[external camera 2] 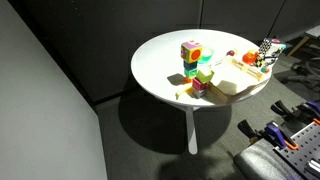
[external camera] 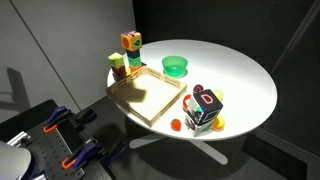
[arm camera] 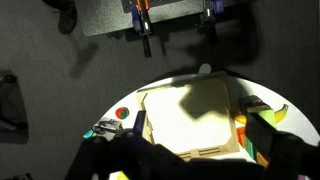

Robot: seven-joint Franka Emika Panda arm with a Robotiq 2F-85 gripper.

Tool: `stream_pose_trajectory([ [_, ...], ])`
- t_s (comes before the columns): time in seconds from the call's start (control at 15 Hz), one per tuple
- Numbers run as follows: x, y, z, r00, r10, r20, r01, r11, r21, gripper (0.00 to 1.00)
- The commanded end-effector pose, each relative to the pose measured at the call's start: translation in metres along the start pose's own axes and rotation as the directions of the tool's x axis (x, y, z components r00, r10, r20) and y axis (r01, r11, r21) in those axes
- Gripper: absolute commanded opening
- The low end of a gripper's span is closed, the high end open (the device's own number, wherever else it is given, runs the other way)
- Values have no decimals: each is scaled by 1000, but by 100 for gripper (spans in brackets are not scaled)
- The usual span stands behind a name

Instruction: Put the plush block on the wooden tray

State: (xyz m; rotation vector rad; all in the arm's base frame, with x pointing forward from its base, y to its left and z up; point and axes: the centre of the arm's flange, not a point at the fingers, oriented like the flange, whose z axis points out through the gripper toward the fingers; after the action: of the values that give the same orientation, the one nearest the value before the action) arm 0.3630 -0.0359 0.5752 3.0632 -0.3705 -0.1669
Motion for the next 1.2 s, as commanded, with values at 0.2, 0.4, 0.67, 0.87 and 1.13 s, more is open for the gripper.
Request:
stream_pose_trajectory([
  [0.2,0,0,0,1000,0,-1,0,1000,0,100],
  [0.4,4,0,-3,1000,3,1,-3,1000,6,100],
  [0.67,31,-7,-11,999,7,-52,-6,1000,18,100],
  [0.87,54,-16,-12,996,-5,-87,8,1000,29,100],
  [1.13,90,-29,-5,993,-46,-112,52,997,53,100],
])
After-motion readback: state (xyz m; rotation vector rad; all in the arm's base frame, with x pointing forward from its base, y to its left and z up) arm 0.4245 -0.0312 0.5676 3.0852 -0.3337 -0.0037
